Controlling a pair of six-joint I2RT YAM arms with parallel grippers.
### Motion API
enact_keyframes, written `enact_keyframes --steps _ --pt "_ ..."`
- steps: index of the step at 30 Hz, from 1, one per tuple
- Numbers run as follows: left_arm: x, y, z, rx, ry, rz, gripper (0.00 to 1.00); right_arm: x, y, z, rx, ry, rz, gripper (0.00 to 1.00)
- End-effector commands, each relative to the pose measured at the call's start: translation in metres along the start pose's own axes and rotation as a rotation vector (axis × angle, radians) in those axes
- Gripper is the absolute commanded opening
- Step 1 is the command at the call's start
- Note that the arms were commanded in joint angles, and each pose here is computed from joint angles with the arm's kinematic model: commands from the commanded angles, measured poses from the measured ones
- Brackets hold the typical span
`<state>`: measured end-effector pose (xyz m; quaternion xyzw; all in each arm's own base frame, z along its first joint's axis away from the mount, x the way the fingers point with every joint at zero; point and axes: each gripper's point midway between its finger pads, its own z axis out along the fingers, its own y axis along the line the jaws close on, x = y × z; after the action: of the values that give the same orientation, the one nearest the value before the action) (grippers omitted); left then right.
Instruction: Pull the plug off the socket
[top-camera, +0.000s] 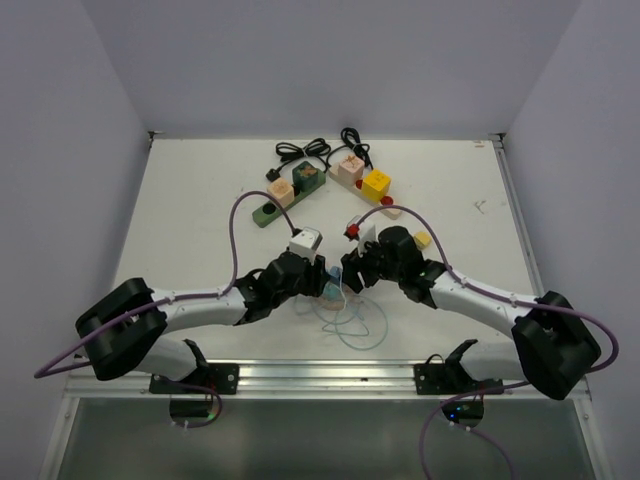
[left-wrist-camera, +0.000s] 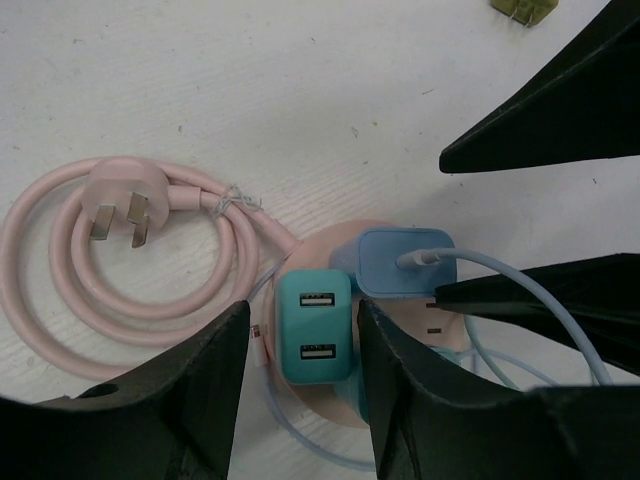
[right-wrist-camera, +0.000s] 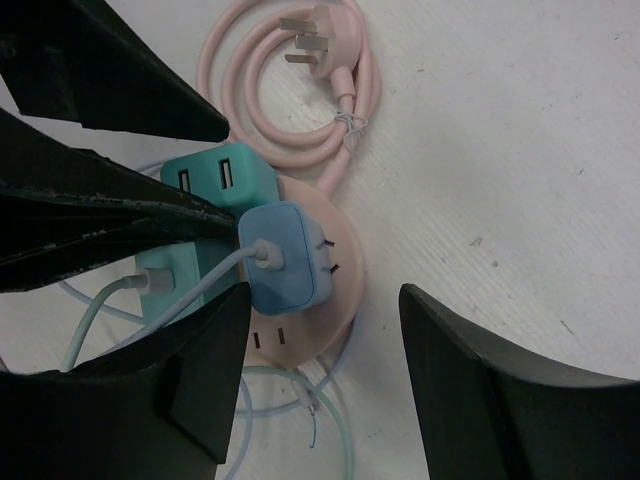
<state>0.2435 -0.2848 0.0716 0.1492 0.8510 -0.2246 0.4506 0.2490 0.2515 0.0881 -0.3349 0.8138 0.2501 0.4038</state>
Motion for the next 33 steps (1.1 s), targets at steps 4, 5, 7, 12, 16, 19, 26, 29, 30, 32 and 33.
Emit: enact_keyframes --steps 4,5,7,12,16,19,26,29,30,32,33 --pt "-0.022 -0.002 0.006 0.011 -0.052 -0.012 0.45 -0.013 -0.001 0.008 0.024 -0.048 -0.086 0.67" --pt "-0.022 -0.001 0.006 0.012 -0.051 -0.014 0.43 -0.015 -0.001 0.008 0.025 -0.054 -0.088 0.67" --pt "-0.021 0.002 0.008 0.009 -0.048 -0.015 0.41 -0.015 -0.001 0.011 0.026 -0.055 -0.089 0.67" --pt "-0.013 0.002 0.011 0.023 -0.024 -0.008 0.37 -0.015 0.005 0.016 0.009 -0.045 -0.097 0.69" --pt "0.0 0.006 0.013 0.014 0.0 -0.006 0.25 -0.011 0.006 0.016 0.008 -0.05 -0.093 0.72" --pt "0.005 0.009 0.013 0.007 0.012 -0.004 0.11 -0.011 0.005 0.018 0.021 -0.051 -0.092 0.72" --pt "0.01 0.012 0.01 0.003 0.013 -0.002 0.0 -0.014 0.007 0.029 0.047 -0.033 -0.106 0.66" --pt "0.014 0.014 0.009 0.003 0.017 -0.004 0.0 -0.016 0.0 0.028 0.091 -0.024 -0.089 0.45" --pt "0.014 0.015 0.009 -0.003 0.016 -0.004 0.0 -0.018 0.0 0.027 0.099 -0.03 -0.082 0.34" --pt "0.018 0.02 0.009 -0.024 0.021 -0.001 0.0 -0.024 0.003 0.024 0.094 -0.055 -0.046 0.23" --pt "0.021 0.023 0.008 -0.037 0.03 0.001 0.0 -0.028 0.004 0.023 0.088 -0.066 -0.034 0.21"
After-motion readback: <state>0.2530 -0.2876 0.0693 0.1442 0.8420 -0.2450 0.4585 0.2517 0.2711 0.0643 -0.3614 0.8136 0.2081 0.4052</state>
